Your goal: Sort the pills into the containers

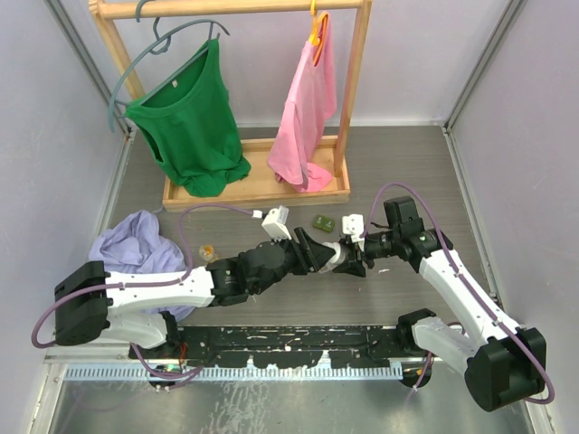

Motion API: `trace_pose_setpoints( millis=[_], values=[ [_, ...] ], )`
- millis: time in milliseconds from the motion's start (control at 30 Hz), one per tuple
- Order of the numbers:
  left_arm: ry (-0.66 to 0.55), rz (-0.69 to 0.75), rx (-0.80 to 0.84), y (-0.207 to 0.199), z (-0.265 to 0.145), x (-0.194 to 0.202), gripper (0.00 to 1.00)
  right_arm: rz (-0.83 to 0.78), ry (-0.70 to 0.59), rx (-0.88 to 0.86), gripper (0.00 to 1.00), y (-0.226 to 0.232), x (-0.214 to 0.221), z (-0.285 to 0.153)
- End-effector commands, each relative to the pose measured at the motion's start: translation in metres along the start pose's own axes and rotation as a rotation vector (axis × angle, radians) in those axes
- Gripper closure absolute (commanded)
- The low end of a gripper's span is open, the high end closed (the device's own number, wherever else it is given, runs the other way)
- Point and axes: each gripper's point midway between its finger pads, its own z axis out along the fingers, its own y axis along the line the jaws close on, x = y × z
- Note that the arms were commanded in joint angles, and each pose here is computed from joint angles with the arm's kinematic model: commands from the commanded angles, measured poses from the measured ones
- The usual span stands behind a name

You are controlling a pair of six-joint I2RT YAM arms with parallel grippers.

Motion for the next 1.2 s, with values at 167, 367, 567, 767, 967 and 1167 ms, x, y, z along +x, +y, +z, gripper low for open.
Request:
trace_pose_setpoints(
  millis=[167, 367, 567, 767, 967, 1167],
  values=[
    [-0.002, 0.003, 0.073, -0.019, -0.002, -0.004, 0.6, -0.045, -0.068, -0.006, 0.8, -0.005, -0.026, -0.003],
    [0.001, -0.022, 0.169, -0.028, -0.005, -0.002, 0.59, -0.014, -0.122, -0.042, 0.8, 0.002, -0.036, -0.001],
    [0.009, -0.057, 0.225, -0.034, -0.008, -0.004, 0.58, 0.003, -0.155, -0.068, 0.8, 0.006, -0.041, 0.0],
    [0.028, -0.026, 0.303, -0.041, -0.011, -0.003, 0.68, 0.004, -0.173, -0.085, 0.8, 0.009, -0.044, 0.0],
    [0.002, 0.218, 0.574, -0.058, -0.03, 0.003, 0.78, 0.044, -0.221, -0.131, 0.83, 0.016, -0.052, 0.001],
    [0.013, 0.463, 0.721, -0.058, -0.037, 0.019, 0.78, 0.07, -0.253, -0.163, 0.84, 0.02, -0.055, 0.002]
  ],
)
